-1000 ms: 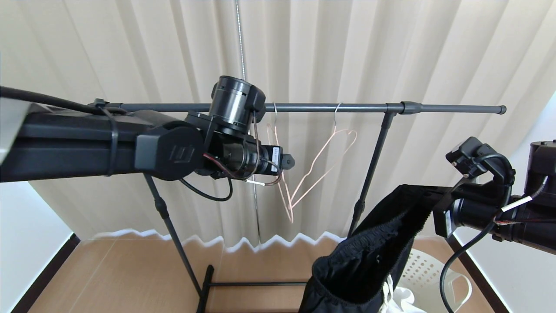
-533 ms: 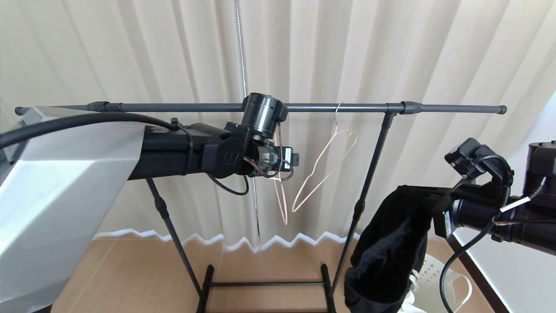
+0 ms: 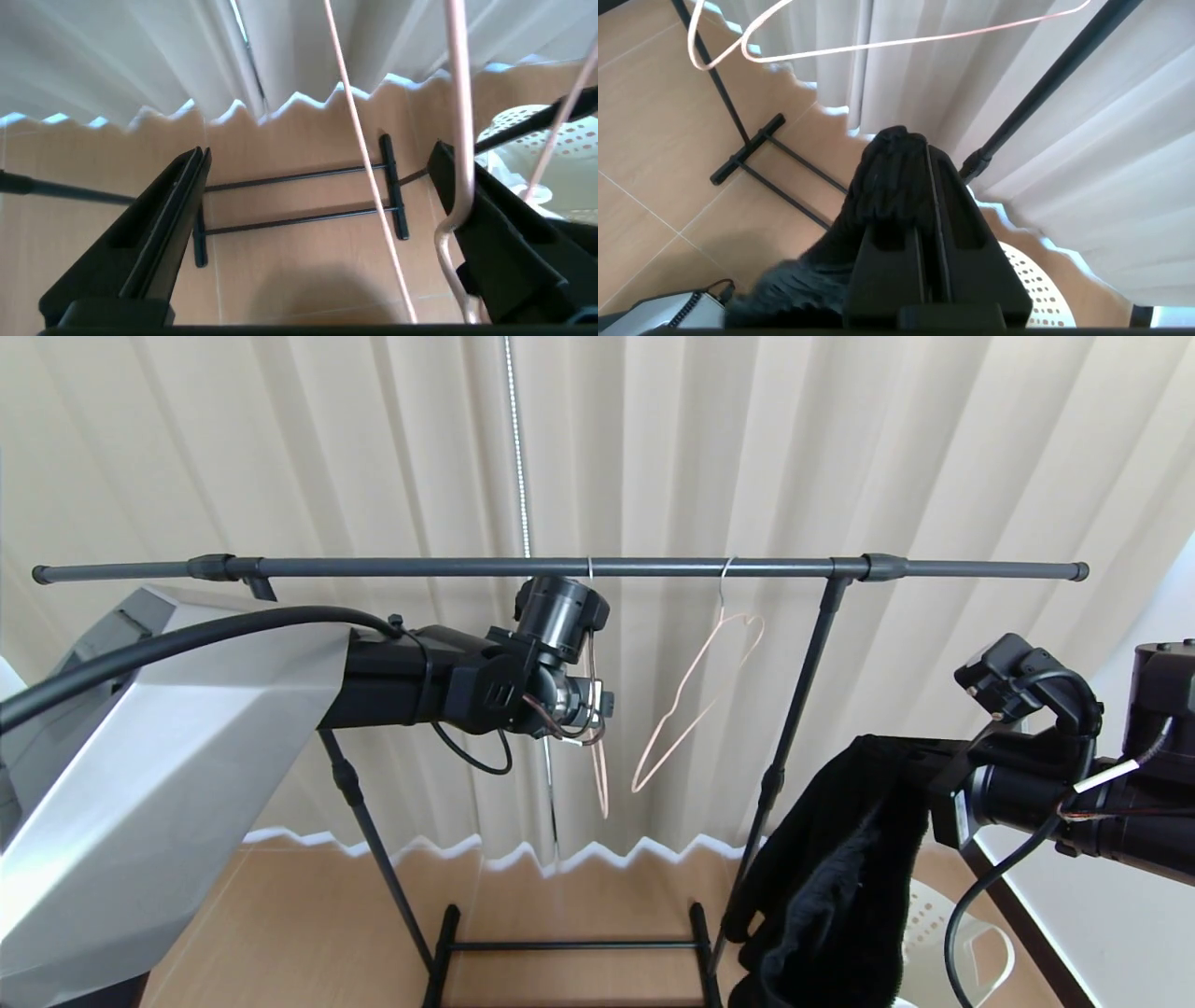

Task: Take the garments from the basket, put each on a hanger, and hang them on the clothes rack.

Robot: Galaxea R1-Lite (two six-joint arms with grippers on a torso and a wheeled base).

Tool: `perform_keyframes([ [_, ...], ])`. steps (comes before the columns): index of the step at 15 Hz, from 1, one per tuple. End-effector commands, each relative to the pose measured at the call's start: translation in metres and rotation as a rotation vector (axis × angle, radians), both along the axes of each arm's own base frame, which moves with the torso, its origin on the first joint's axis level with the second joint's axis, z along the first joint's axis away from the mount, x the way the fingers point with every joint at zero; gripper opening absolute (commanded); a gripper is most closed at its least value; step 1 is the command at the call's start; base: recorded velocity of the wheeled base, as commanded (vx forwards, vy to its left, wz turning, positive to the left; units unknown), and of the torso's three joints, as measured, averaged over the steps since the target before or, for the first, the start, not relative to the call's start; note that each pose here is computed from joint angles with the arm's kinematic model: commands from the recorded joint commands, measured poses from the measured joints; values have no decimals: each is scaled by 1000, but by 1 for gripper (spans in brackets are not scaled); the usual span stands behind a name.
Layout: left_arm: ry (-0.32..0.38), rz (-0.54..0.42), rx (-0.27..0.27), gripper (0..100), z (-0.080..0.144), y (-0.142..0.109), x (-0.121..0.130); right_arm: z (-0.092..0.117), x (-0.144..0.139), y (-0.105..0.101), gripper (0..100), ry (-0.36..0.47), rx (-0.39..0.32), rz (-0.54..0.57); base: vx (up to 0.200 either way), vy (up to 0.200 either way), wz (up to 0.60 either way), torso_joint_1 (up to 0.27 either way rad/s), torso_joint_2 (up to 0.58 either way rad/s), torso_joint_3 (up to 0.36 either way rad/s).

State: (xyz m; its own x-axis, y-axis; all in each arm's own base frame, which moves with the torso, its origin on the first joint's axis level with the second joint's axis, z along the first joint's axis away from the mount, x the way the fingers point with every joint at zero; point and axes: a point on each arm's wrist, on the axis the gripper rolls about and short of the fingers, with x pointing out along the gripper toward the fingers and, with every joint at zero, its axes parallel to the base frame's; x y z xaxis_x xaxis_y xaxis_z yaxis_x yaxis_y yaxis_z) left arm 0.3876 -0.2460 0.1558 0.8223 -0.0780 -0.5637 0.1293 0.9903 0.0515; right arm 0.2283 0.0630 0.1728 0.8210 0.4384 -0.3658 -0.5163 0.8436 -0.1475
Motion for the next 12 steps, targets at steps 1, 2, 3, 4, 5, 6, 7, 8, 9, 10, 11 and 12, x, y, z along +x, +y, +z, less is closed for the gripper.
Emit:
perform_keyframes([
  [1, -2, 14, 8, 100, 0, 2, 0, -1, 0, 0, 0, 2, -1, 1, 0, 0, 0, 0, 0, 0],
  [2, -4, 19, 10, 100, 0, 3, 0, -1, 0, 0, 0, 2, -1, 1, 0, 0, 0, 0, 0, 0],
  [3, -4, 19, 10, 100, 0, 3, 0, -1, 0, 0, 0, 3, -1, 1, 0, 0, 0, 0, 0, 0],
  [4, -1, 18, 13, 100, 0, 4, -1, -1, 0, 0, 0, 3, -1, 1, 0, 0, 0, 0, 0, 0],
  [5, 1, 18, 15, 100, -1, 4, -1, -1, 0, 0, 0, 3, -1, 1, 0, 0, 0, 0, 0, 0],
  [6, 1, 17, 15, 100, -1, 3, -2, -1, 0, 0, 0, 2, -1, 1, 0, 0, 0, 0, 0, 0],
  [7, 1, 7, 16, 100, -1, 1, -3, -1, 0, 0, 0, 2, -1, 1, 0, 0, 0, 0, 0, 0],
  [8, 0, -2, 15, 100, 0, 0, -3, -1, 0, 0, 0, 2, -1, 1, 0, 0, 0, 0, 0, 0],
  [9, 0, -27, 32, 100, 0, -1, -3, -1, 0, 0, 0, 2, 0, 0, 0, 0, 0, 0, 0, 0],
  [10, -2, -58, 43, 100, 0, -2, -2, -1, 0, 0, 0, 2, -1, 1, 0, 0, 0, 0, 0, 0],
  [11, 5, -97, 24, 100, 1, -3, -2, -1, 0, 0, 0, 2, -1, 1, 0, 0, 0, 0, 0, 0],
  [12, 14, -139, -5, 100, 3, -4, -2, -1, 0, 0, 0, 2, 0, 0, 0, 0, 0, 0, 0, 0],
])
